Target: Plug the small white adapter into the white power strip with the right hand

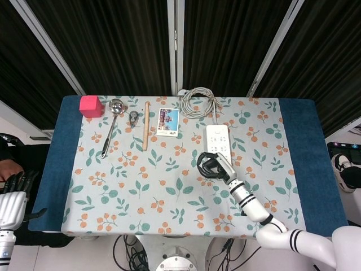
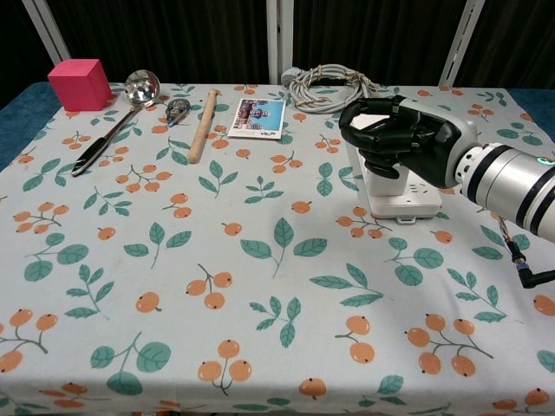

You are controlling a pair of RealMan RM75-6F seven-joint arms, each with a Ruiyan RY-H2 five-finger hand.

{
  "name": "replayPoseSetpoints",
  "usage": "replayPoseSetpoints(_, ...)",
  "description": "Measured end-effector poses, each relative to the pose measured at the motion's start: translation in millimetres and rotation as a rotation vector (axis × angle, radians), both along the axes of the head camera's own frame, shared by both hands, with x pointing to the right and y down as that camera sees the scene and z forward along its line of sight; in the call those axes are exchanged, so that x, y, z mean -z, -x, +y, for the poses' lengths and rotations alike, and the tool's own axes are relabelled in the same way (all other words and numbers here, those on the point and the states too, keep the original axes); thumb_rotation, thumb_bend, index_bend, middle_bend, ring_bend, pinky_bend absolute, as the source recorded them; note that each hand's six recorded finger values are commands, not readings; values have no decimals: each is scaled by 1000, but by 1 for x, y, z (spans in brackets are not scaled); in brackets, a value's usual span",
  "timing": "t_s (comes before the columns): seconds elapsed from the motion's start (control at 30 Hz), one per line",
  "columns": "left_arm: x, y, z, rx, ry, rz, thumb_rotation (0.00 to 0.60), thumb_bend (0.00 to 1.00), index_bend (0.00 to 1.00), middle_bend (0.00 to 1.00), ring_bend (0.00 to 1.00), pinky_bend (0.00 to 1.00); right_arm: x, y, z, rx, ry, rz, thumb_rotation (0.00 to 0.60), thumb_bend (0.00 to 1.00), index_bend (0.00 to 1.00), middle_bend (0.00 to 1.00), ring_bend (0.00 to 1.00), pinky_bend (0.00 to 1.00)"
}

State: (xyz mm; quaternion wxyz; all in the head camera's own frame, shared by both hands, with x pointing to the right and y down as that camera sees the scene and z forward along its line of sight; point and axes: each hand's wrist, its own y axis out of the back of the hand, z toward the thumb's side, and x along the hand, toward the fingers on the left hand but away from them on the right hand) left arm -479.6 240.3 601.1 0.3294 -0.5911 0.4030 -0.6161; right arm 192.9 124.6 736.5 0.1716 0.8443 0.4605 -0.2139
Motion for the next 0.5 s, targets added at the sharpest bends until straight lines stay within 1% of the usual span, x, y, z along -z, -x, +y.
replayPoseSetpoints(0.27, -1, 0, 0, -2, -1, 1, 600, 34, 100, 44, 0, 0, 2, -3, 0, -12, -11, -2, 600, 750, 1000, 953, 859, 893)
replayPoseSetpoints(0.4, 0, 0, -1, -3, -3, 1, 600, 34, 100, 44, 0, 0, 11, -6, -5, -26, -46, -19, 600, 750, 1000, 953, 859, 893)
replayPoseSetpoints(0.5, 0, 0, -2, -5, -4, 0, 600, 34, 99, 44, 0, 0, 22, -10, -10, -39, -81, -34, 600, 750, 1000, 953, 856, 893)
